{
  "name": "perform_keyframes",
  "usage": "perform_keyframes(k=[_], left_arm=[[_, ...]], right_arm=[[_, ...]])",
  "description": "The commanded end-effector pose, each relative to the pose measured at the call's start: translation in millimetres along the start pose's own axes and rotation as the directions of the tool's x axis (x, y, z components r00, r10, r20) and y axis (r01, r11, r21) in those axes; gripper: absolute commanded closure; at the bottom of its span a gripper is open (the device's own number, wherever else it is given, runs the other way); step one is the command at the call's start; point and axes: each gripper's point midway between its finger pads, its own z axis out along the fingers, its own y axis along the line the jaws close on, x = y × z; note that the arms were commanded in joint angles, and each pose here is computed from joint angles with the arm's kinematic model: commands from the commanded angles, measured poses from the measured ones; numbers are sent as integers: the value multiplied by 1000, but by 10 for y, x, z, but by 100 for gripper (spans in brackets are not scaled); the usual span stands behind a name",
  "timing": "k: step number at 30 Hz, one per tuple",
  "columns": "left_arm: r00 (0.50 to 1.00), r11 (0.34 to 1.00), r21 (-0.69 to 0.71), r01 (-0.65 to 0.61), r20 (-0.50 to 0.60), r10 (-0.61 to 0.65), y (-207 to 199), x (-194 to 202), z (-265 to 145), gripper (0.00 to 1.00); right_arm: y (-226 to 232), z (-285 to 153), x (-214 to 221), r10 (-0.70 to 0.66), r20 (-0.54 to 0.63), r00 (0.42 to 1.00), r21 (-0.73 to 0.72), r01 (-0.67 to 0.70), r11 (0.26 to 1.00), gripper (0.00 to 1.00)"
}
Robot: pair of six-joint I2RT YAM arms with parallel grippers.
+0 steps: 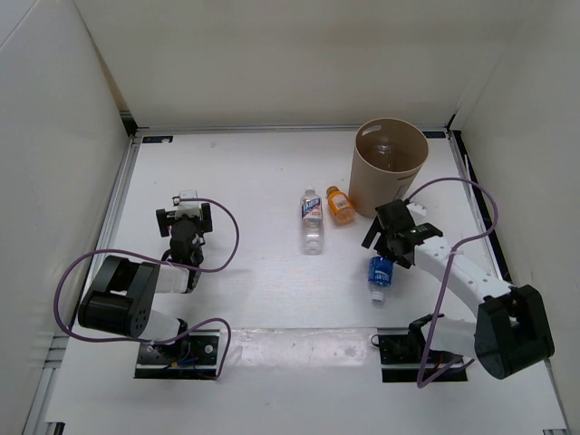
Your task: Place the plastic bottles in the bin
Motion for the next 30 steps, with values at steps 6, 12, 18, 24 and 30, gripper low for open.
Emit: perform_keyframes(k=[6, 12, 18, 24, 30], left_arm=[[999, 1000, -3, 27, 38, -27, -10, -142, 21, 0], [999, 1000, -5, 28, 39, -28, -9, -147, 19, 0], [999, 1000, -8, 27, 36, -26, -3, -136, 21, 0], [999, 1000, -8, 24, 37, -24, -6, -140, 18, 0], [999, 1000, -8, 25, 39, -25, -5, -142, 16, 0]], right_arm=[[96, 35, 10, 60, -8, 998, 35, -59, 998, 10], [111, 39, 13, 60, -19, 998, 43, -60, 997, 12], [96, 66, 23, 29, -35, 999, 78, -26, 997, 19], [71, 69, 27, -18, -58, 998, 123, 25, 992, 19], [119, 95, 37, -95, -68, 993, 175, 106, 979, 30]])
